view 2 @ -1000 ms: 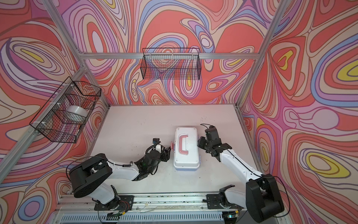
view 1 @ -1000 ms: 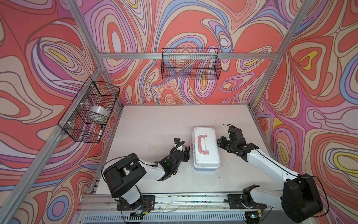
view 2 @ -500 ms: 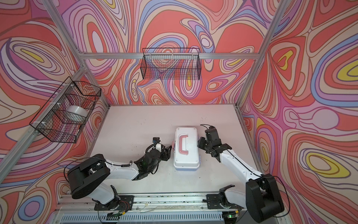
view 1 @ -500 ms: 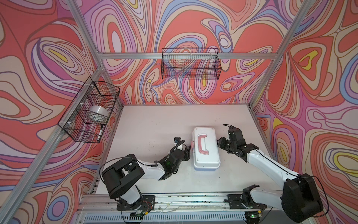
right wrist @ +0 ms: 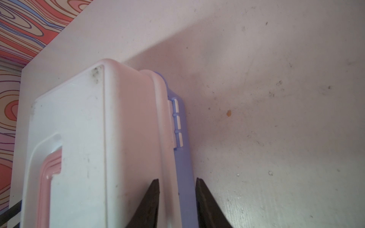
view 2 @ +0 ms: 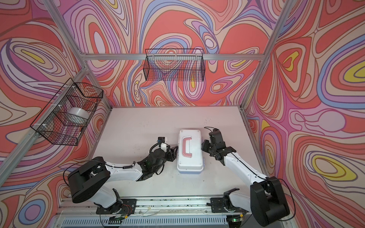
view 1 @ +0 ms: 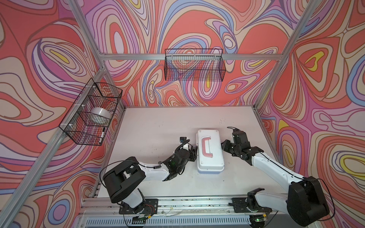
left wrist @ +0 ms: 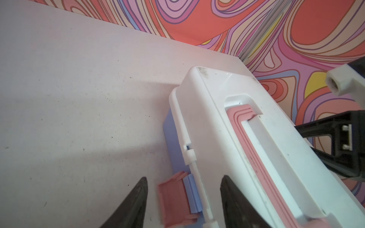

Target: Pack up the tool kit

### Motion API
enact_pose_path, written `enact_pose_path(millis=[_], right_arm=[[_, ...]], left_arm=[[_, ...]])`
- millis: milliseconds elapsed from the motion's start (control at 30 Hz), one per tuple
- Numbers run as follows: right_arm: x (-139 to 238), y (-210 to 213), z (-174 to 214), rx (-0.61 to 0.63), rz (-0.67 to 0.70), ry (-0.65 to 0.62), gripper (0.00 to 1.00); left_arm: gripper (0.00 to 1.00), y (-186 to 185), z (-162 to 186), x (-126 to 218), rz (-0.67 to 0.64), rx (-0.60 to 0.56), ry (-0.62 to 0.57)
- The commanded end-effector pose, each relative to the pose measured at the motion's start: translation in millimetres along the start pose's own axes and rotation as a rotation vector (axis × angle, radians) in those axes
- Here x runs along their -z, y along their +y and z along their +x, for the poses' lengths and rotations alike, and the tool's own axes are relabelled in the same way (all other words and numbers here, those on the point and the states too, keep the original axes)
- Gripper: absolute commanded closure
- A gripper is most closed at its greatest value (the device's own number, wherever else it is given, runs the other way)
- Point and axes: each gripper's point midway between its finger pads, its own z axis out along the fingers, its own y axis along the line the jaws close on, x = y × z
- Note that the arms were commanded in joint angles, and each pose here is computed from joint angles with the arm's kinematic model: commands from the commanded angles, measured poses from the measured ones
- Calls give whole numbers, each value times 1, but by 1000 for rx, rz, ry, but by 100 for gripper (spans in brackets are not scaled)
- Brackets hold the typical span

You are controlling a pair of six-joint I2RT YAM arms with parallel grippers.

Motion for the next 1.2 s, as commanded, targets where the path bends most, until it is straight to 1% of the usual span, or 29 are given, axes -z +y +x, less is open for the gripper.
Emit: enact_pose_path(millis=[0, 167, 200, 233, 267, 333, 367, 433, 533, 600, 700, 800, 867, 933, 1033, 1167], right_arm=[[-2, 13, 9, 24, -74, 39, 67], [-2, 12, 11, 24, -71, 44, 67], [-1, 12, 11, 23, -71, 44, 67], [0, 12, 12, 24, -72, 45, 67], [0, 13, 11, 26, -73, 44, 67], [3, 15, 12, 33, -86, 50, 66], [4, 18, 12, 36, -95, 54, 66], [6, 22, 11, 34, -104, 71, 64], [5, 20, 12, 20, -87, 88, 64], [1, 22, 11, 20, -94, 90, 63], [-9, 31, 11, 25, -132, 116, 64], [-17, 39, 7, 30, -155, 126, 64], [-17, 49, 2, 43, -196, 124, 64], [-17, 54, -4, 52, -199, 119, 64], [-18, 58, -10, 53, -204, 113, 64], [-20, 60, -10, 43, -214, 114, 64]], left_arm=[[42, 3, 4, -3, -6, 17, 9], [42, 28, 18, 0, -52, 72, 72], [41, 28, 20, 1, -55, 66, 82], [41, 38, 35, 6, -68, 24, 126], [39, 43, 42, 8, -93, -13, 152], [32, 62, 57, 13, -190, -83, 210], [30, 58, 52, 8, -198, -92, 213], [30, 56, 64, 7, -166, -118, 259], [31, 47, 86, 10, -54, -128, 295], [32, 44, 94, 10, -16, -127, 299], [32, 51, 105, 13, -32, -122, 322], [32, 56, 107, 20, -28, -118, 313], [32, 56, 107, 22, -25, -132, 318], [32, 56, 108, 23, -34, -141, 316], [32, 61, 106, 19, -72, -145, 300], [35, 70, 102, 11, -161, -137, 279]])
